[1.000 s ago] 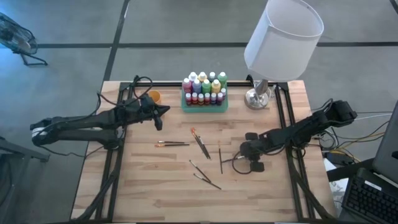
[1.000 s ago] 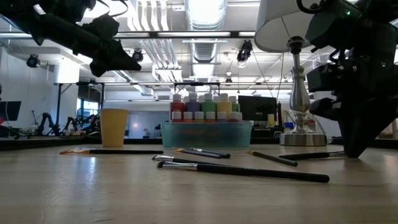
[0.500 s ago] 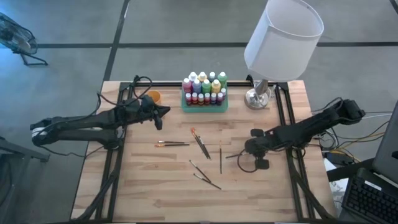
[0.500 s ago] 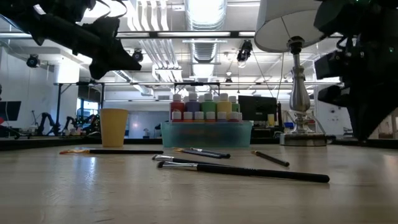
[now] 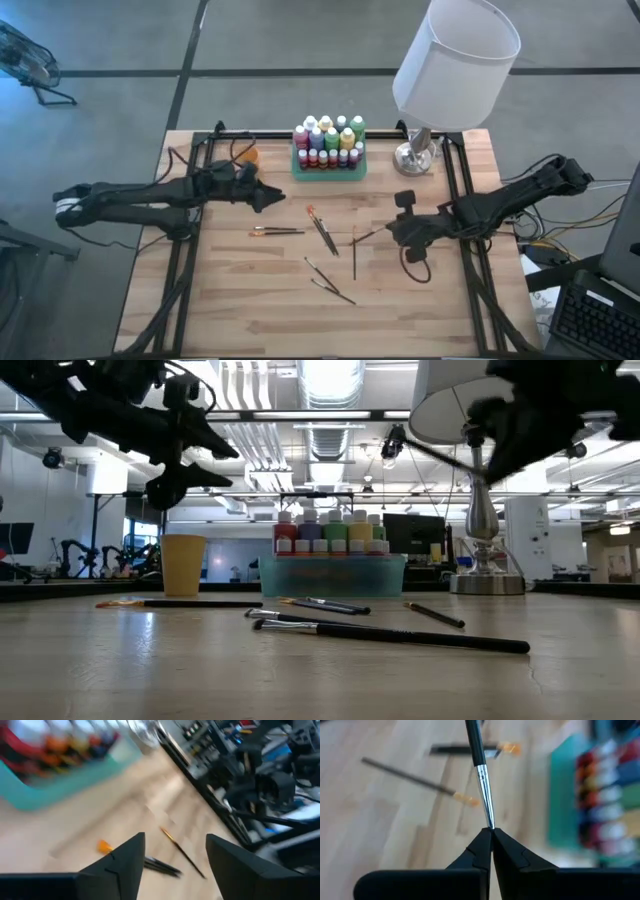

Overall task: Pick & Place Paint Supplies
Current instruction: Put the silver paintbrush into the orange cup

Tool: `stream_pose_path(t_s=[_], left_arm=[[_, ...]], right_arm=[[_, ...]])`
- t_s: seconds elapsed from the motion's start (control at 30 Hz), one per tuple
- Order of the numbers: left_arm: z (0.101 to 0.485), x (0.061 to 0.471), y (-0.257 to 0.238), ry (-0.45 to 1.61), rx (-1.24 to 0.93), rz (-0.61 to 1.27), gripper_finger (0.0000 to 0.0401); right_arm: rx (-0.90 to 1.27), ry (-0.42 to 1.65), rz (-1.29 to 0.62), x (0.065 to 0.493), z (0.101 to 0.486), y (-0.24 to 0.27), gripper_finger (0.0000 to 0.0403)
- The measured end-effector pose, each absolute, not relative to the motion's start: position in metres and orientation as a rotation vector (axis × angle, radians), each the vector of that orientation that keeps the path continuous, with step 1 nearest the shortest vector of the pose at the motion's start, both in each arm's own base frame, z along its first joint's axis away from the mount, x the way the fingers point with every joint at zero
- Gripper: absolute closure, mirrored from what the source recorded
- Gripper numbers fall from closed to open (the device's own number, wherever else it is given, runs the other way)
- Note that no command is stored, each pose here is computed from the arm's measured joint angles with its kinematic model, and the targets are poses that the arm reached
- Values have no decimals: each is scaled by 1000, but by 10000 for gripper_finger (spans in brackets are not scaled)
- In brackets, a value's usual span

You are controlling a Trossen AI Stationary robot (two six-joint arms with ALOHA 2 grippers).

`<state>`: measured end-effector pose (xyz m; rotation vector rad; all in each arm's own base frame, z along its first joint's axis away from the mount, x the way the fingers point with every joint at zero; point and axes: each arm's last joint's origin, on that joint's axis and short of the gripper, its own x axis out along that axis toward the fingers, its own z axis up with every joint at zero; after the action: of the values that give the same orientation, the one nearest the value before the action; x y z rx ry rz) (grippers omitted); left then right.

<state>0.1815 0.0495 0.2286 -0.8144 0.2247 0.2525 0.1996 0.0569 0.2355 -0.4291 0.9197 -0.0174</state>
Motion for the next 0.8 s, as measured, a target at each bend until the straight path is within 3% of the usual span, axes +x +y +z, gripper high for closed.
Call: stream_pose_path(t_s=[0.3,0.57,0.8], left_arm=[[229,208,43,254,-971,36,179],[237,235,41,312,-1065,-27,179],[247,265,36,378,-1113,-121,179]], right_arm=[[-622,735,14,209,267,77,394],[-878,732,61,221,267,101,394],[-1166,779,-107,244,255,126,394]])
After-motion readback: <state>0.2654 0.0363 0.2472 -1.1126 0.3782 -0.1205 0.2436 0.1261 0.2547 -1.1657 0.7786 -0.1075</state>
